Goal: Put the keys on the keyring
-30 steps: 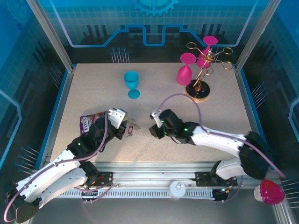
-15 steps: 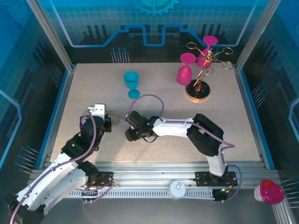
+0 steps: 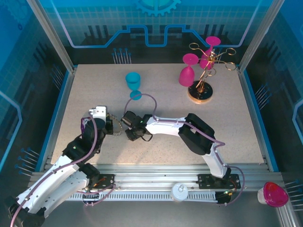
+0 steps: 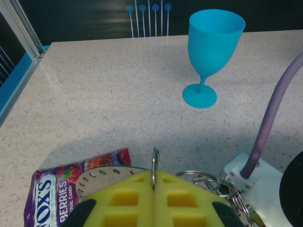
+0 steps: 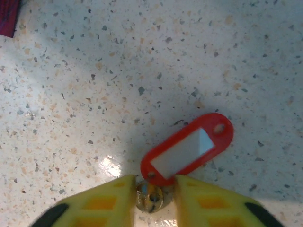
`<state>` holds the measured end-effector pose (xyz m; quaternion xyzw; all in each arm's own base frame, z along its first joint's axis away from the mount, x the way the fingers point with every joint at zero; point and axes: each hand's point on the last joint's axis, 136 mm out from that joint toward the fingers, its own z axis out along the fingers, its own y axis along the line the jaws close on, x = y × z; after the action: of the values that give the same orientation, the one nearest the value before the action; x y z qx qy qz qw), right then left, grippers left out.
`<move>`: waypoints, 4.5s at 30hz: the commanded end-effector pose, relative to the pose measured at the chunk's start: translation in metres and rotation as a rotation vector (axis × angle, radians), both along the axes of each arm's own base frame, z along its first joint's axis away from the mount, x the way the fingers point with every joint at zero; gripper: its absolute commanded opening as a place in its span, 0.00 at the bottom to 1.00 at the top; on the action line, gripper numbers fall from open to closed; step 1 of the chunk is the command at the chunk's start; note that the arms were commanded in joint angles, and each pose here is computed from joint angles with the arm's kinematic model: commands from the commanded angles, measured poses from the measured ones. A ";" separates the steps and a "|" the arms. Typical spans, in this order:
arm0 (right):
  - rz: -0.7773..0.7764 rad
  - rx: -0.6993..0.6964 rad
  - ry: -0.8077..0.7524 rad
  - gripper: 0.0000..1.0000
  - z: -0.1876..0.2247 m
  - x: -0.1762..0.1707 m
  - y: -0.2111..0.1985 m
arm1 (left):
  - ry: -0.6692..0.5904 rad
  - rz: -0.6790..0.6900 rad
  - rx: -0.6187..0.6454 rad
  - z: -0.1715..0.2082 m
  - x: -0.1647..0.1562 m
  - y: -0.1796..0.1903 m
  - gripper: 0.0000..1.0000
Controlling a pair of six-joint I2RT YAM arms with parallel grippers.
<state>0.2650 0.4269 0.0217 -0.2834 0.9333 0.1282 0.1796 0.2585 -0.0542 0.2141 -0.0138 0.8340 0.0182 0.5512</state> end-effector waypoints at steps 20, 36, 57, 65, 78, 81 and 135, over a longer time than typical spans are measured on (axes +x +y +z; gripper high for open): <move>-0.067 -0.168 0.145 0.00 0.005 -0.064 -0.169 | 0.075 -0.753 -0.079 -0.015 -0.013 -0.134 0.00; -0.116 -0.137 0.191 0.21 0.002 -0.060 -0.195 | 0.113 -0.982 0.042 -0.035 -0.028 -0.167 0.00; -0.110 -0.111 0.193 0.00 0.009 -0.060 -0.191 | 0.107 -0.996 0.058 -0.033 -0.032 -0.166 0.00; 0.018 0.014 -0.028 0.00 0.066 -0.055 -0.193 | 0.062 -1.066 0.071 -0.019 -0.040 -0.172 0.00; 0.498 0.387 -0.423 0.00 0.188 -0.088 -0.165 | -0.168 -1.294 0.200 0.029 -0.053 -0.196 0.00; 0.560 0.458 -0.445 0.00 0.205 -0.098 -0.158 | -0.187 -1.302 0.187 0.030 -0.053 -0.200 0.00; 0.555 0.395 -0.515 0.00 0.216 -0.071 -0.121 | 0.057 -1.285 -0.019 0.013 -0.051 -0.213 0.00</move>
<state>0.1967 0.3053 0.2216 -0.5127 0.7110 0.2634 0.4028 0.2059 -0.2642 0.2024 0.4840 0.7098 -0.3223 0.3975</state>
